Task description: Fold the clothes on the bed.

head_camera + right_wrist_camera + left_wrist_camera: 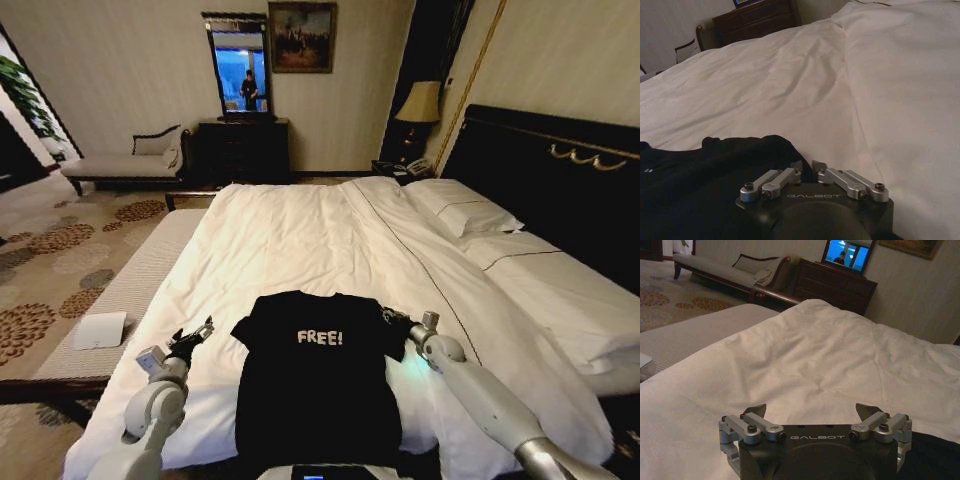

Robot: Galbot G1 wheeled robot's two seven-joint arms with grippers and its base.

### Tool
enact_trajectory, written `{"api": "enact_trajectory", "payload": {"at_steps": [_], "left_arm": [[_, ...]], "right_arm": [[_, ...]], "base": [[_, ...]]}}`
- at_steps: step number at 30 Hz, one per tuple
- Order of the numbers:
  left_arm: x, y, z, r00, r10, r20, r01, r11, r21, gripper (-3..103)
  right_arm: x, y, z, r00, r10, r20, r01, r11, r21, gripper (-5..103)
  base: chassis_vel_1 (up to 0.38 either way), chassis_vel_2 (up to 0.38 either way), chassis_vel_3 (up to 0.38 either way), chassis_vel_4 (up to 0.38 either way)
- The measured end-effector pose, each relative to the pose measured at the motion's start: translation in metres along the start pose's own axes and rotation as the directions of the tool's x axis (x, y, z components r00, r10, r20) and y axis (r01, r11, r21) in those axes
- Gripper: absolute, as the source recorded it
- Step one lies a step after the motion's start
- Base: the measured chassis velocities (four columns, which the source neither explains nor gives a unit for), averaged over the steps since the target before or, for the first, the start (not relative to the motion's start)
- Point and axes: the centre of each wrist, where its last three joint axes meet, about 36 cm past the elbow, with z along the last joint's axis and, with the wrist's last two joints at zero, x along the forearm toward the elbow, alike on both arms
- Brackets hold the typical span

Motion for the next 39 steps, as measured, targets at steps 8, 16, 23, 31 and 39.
{"api": "enact_trajectory", "payload": {"at_steps": [8, 16, 23, 31, 39], "left_arm": [[0.003, -0.001, 0.001, 1.0, 0.0, 0.001, 0.0, 1.0, -0.001, 100], [0.004, -0.002, 0.003, 1.0, 0.002, -0.002, -0.002, 1.0, -0.002, 100], [0.005, -0.004, 0.006, 1.0, 0.006, -0.008, -0.006, 1.0, 0.0, 100], [0.006, -0.004, 0.005, 1.0, 0.004, -0.005, -0.004, 1.0, 0.001, 100], [0.005, -0.002, 0.004, 1.0, -0.002, -0.002, 0.002, 1.0, 0.0, 100]], "right_arm": [[0.004, -0.001, -0.002, 1.0, -0.006, 0.026, 0.006, 1.0, 0.023, 0], [0.011, -0.001, -0.005, 0.999, -0.01, 0.045, 0.009, 1.0, 0.025, 0], [0.012, -0.011, 0.001, 0.998, -0.049, 0.038, 0.046, 0.996, 0.075, 2], [0.005, -0.027, -0.003, 0.996, -0.087, 0.001, 0.086, 0.984, 0.154, 33], [0.0, -0.03, -0.003, 0.996, -0.09, -0.014, 0.091, 0.983, 0.159, 62]], "base": [[0.0, 0.0, 0.0, 0.0], [0.0, 0.0, 0.0, 0.0], [0.0, 0.0, 0.0, 0.0], [0.0, 0.0, 0.0, 0.0], [0.0, 0.0, 0.0, 0.0]]}}
